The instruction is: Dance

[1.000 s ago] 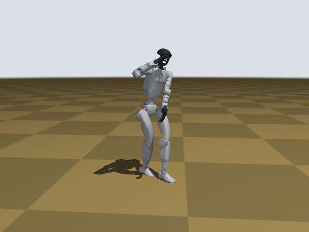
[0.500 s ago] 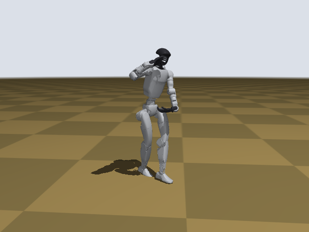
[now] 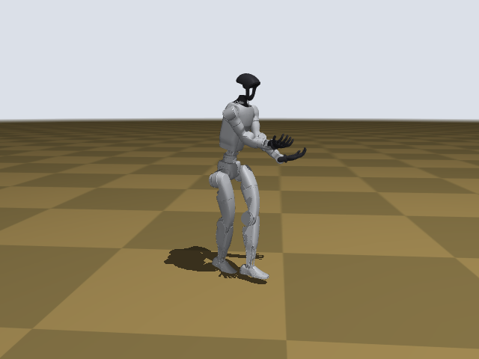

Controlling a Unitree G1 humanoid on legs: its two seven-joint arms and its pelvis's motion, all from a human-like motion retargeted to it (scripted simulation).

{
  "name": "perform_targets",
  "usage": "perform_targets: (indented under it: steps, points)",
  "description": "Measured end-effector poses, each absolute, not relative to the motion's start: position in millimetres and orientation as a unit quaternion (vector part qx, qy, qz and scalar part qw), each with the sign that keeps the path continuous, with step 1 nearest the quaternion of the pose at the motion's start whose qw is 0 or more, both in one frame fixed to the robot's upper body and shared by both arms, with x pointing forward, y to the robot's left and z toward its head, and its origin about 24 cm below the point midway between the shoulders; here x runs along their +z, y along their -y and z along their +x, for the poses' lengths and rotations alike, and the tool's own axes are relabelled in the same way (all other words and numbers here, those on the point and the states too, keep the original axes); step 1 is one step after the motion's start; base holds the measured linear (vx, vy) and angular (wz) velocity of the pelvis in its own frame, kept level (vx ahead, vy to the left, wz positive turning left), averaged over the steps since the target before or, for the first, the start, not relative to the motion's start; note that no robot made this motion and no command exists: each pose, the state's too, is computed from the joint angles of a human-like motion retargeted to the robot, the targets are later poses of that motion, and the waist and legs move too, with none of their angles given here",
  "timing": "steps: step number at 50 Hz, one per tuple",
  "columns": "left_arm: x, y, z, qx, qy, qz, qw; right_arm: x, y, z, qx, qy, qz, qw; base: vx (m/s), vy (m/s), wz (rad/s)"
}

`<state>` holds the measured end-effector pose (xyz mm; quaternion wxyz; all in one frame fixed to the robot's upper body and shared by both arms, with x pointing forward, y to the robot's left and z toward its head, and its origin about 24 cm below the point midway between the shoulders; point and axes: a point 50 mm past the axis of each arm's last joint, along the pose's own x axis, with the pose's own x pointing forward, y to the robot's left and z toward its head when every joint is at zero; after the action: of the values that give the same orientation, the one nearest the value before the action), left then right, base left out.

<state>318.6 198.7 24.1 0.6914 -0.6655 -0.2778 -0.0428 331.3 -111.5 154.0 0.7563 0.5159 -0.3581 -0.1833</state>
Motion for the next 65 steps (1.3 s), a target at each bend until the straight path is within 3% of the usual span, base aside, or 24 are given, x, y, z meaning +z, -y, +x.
perform_targets:
  steps: [4, 7, 11, 15, 17, 19, 25, 27, 31, 36, 40, 44, 47, 50, 55, 60, 65]
  points:
    - [-50, -201, 267, 0.162, 0.206, -0.711, 0.652, 69, 96, 319, -0.365, 0.164, 0.376, 0.835, -0.12, -0.42, 0.27]
    - [-97, -197, 217, 0.340, 0.142, -0.711, 0.600, 18, 68, 301, -0.340, 0.030, 0.197, 0.919, -0.10, -0.37, 0.16]
    - [-140, -199, 140, 0.579, 0.060, -0.649, 0.491, -30, 35, 272, -0.090, -0.059, 0.011, 0.994, -0.06, -0.33, 0.22]
    - [-148, -210, 85, 0.760, -0.026, -0.522, 0.385, -60, 22, 253, 0.163, -0.122, -0.140, 0.969, -0.04, -0.30, 0.13]
    - [-140, -224, 83, 0.805, -0.063, -0.465, 0.363, -68, 17, 252, 0.250, -0.169, -0.170, 0.938, -0.06, -0.25, 0.16]
    - [-125, -243, 101, 0.811, -0.088, -0.418, 0.399, -67, 15, 260, 0.350, -0.224, -0.182, 0.891, -0.11, -0.26, -0.03]
    - [-29, -305, 200, 0.671, -0.029, -0.234, 0.703, -8, 35, 301, 0.657, -0.335, -0.263, 0.622, -0.07, -0.14, -0.74]
    - [14, -318, 229, 0.618, 0.023, -0.178, 0.766, 20, 39, 314, 0.685, -0.289, -0.303, 0.596, 0.11, 0.03, -1.02]
    - [98, -300, 299, 0.453, 0.125, -0.109, 0.876, 59, 53, 335, 0.639, -0.167, -0.299, 0.688, 0.12, 0.06, -0.09]
    - [151, -207, 364, 0.140, 0.191, -0.100, 0.966, 60, 60, 336, 0.543, -0.061, -0.039, 0.837, 0.10, -0.03, 0.72]
    - [139, -112, 378, -0.093, 0.163, -0.171, 0.967, 42, 65, 329, 0.409, 0.014, 0.263, 0.874, 0.14, -0.05, 0.77]
    - [90, -23, 357, -0.301, 0.036, -0.237, 0.923, 5, 85, 311, 0.205, 0.082, 0.521, 0.825, 0.18, -0.11, 0.66]
    - [41, 23, 320, -0.427, -0.092, -0.248, 0.865, -45, 106, 275, 0.023, 0.083, 0.637, 0.766, 0.25, -0.15, 0.61]
    - [-6, 40, 278, -0.521, -0.212, -0.193, 0.804, -96, 116, 222, -0.129, 0.030, 0.693, 0.708, 0.23, -0.26, 0.84]
    - [-68, 17, 220, -0.600, -0.323, -0.028, 0.731, -154, 112, 118, -0.266, -0.179, 0.665, 0.675, 0.18, -0.53, 0.57]
    - [-113, -42, 189, -0.540, -0.382, 0.060, 0.748, -168, 143, 45, -0.205, -0.353, 0.479, 0.778, 0.14, -0.66, 1.00]
    - [-140, -77, 156, -0.239, -0.428, -0.245, 0.836, -139, 214, 2, -0.164, -0.352, 0.209, 0.898, 0.16, -0.32, 2.02]
